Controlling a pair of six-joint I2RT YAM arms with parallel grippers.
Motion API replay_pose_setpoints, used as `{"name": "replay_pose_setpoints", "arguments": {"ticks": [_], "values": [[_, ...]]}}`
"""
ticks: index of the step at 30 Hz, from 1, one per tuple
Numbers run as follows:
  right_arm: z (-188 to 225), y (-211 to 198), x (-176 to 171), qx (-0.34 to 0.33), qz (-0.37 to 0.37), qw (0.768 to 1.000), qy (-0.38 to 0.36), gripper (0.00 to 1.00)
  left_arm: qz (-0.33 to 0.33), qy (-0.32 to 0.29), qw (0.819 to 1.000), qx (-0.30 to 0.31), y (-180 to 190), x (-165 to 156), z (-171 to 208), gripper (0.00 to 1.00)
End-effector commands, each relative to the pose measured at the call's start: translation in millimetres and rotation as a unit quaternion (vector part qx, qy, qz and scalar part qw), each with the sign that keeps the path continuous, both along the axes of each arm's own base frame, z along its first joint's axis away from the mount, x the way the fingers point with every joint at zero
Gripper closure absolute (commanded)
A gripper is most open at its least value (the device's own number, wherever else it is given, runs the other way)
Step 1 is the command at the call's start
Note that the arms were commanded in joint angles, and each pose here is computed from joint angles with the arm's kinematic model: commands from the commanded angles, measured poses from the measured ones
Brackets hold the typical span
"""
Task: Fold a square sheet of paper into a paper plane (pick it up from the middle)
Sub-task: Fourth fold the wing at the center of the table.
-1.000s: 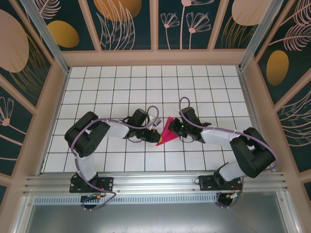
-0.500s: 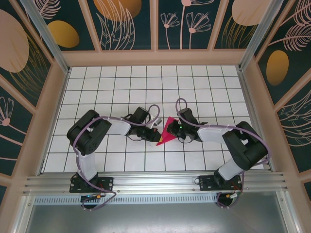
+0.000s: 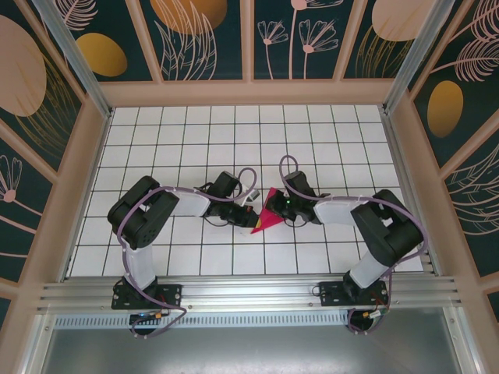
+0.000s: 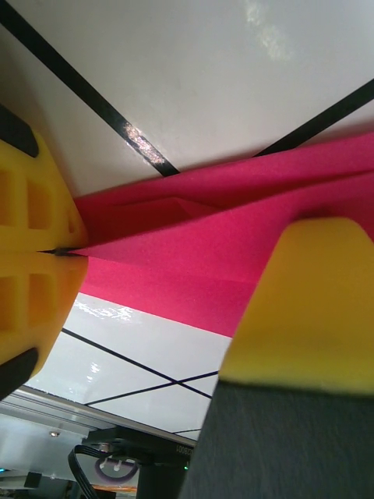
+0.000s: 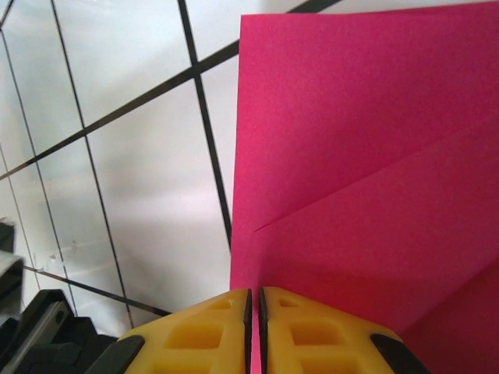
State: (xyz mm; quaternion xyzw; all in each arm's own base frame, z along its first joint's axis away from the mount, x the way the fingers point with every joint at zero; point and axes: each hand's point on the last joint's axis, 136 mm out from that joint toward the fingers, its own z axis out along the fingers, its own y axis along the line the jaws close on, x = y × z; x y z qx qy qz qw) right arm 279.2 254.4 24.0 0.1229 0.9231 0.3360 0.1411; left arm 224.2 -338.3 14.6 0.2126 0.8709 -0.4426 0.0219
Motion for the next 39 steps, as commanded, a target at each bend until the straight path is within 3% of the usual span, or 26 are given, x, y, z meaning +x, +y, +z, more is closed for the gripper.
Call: {"name": "replay_pose_setpoints", "arguments": {"ticks": [1,17,23,25,27,30,32,36,39], "values": [[4,7,10,0.014,0.016,1.000,-0.014,0.85,-0.002,0.017,0.998,0.067,12,-23,-47,1.00],[-28,-4,4,-0.022,0.023,0.999,0.029,0.86,-0.004,-0.002,0.998,0.068,15,-23,-46,0.98],[-39,-17,-4,-0.057,0.020,0.997,0.045,0.87,0.032,-0.039,0.996,0.073,16,-7,-28,0.82],[-41,-18,-6,-0.062,0.023,0.997,0.048,0.87,0.042,-0.052,0.995,0.069,16,-2,-19,0.83],[-43,-19,-8,-0.064,0.026,0.996,0.049,0.88,0.062,-0.069,0.993,0.069,18,5,-9,0.74],[-45,-21,-9,-0.068,0.024,0.996,0.050,0.88,0.094,-0.098,0.988,0.073,25,14,7,0.71],[-44,-21,-9,-0.067,0.024,0.996,0.049,0.88,0.114,-0.119,0.984,0.070,28,21,22,0.70],[-43,-18,-8,-0.061,0.025,0.997,0.046,0.88,0.130,-0.138,0.981,0.036,23,27,53,0.85],[-42,-18,-7,-0.061,0.024,0.997,0.044,0.88,0.125,-0.140,0.982,-0.001,14,26,71,0.88]]}}
